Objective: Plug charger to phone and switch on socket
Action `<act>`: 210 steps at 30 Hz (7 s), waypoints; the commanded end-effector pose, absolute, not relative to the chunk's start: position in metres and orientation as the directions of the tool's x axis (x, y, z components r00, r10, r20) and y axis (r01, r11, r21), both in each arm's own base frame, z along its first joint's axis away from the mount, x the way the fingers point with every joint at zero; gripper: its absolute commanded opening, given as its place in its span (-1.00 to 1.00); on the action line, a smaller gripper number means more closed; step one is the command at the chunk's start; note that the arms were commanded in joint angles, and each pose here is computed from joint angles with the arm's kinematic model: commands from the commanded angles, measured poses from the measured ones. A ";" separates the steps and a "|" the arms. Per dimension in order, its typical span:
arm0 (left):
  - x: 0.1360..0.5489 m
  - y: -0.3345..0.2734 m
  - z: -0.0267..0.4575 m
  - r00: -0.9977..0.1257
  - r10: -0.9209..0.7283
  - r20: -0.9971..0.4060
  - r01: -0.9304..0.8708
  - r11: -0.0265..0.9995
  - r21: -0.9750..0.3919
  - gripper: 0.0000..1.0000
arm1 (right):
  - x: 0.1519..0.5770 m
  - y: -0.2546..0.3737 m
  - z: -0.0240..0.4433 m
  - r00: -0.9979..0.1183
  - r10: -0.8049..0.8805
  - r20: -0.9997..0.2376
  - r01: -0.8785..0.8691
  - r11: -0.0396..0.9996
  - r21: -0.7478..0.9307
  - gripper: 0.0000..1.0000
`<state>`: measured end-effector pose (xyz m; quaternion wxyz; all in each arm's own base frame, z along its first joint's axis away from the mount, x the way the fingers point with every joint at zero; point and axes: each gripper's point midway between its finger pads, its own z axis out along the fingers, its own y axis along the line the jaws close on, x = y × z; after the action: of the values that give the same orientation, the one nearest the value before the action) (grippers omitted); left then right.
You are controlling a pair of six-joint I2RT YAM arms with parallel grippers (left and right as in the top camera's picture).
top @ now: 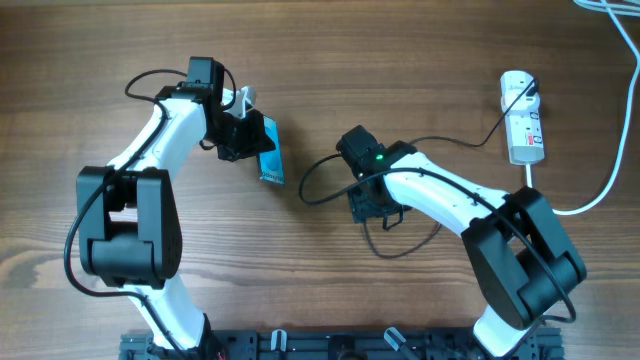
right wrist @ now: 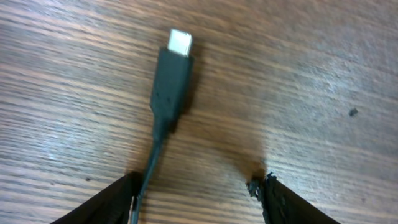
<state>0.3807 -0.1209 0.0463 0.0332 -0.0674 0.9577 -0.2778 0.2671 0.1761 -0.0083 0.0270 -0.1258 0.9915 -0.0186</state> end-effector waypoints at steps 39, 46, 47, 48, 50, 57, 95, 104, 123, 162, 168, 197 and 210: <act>0.386 -0.123 0.065 -0.988 -0.133 -0.083 -0.066 0.832 -0.551 -0.92 | 0.268 0.154 -0.051 -0.965 -0.260 -0.037 -0.250 0.953 -0.174 -0.88; 0.388 -0.123 0.066 -0.987 -0.135 -0.092 -0.061 0.827 -0.558 -0.91 | 0.264 0.177 -0.030 -0.946 -0.323 -0.030 -0.324 0.946 0.000 -0.92; 0.388 -0.124 0.068 -0.987 -0.135 -0.089 -0.060 0.818 -0.571 -0.92 | 0.263 0.184 -0.021 -0.942 -0.334 -0.042 -0.336 0.940 0.058 -0.91; 0.388 -0.128 0.071 -0.987 -0.133 -0.086 -0.056 0.802 -0.595 -0.92 | 0.262 0.192 -0.010 -0.936 -0.346 -0.062 -0.351 0.928 0.125 -0.91; 0.389 -0.134 0.077 -0.988 -0.129 -0.084 -0.046 0.766 -0.642 -0.91 | 0.261 0.210 0.014 -0.916 -0.383 -0.116 -0.400 0.879 0.259 -0.91; 0.400 -0.149 0.117 -0.985 -0.123 -0.123 0.034 0.556 -0.831 -0.92 | 0.237 0.262 0.109 -0.819 -0.457 -0.346 -0.566 0.544 0.620 -0.91; 0.371 -0.174 0.186 -0.937 0.021 -0.347 0.347 0.135 -0.928 -0.92 | 0.238 0.327 0.117 -0.834 -0.091 -0.544 -0.549 0.232 0.803 -0.92; 0.370 -0.175 0.187 -0.941 0.023 -0.339 0.339 0.129 -0.932 -0.92 | 0.252 0.328 0.125 -0.825 -0.023 -0.564 -0.550 0.254 0.795 -0.91; 0.360 -0.193 0.191 -0.938 0.067 -0.340 0.345 0.088 -0.934 -0.92 | 0.259 0.327 0.127 -0.816 0.008 -0.578 -0.554 0.275 0.786 -0.91; 0.361 -0.192 0.189 -0.937 0.065 -0.344 0.349 0.096 -0.932 -0.92 | 0.254 0.328 0.131 -0.892 0.025 -0.452 -0.434 0.237 0.869 -0.91; 0.361 -0.192 0.189 -0.937 0.065 -0.344 0.349 0.097 -0.932 -0.92 | 0.253 0.328 0.131 -0.893 0.024 -0.449 -0.431 0.235 0.871 -0.91; 0.363 -0.191 0.187 -0.934 0.063 -0.350 0.356 0.112 -0.928 -0.92 | 0.262 0.324 0.130 -0.909 0.068 -0.411 -0.383 0.254 0.888 -0.91; 0.367 -0.181 0.187 -0.940 0.038 -0.339 0.341 0.121 -0.932 -0.92 | 0.262 0.324 0.130 -0.906 0.067 -0.417 -0.389 0.255 0.885 -0.91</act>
<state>0.3683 -0.1816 0.1653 0.0950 0.1089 0.7532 -0.6417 0.2589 0.3254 0.1351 0.1879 -0.1117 0.7653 0.6054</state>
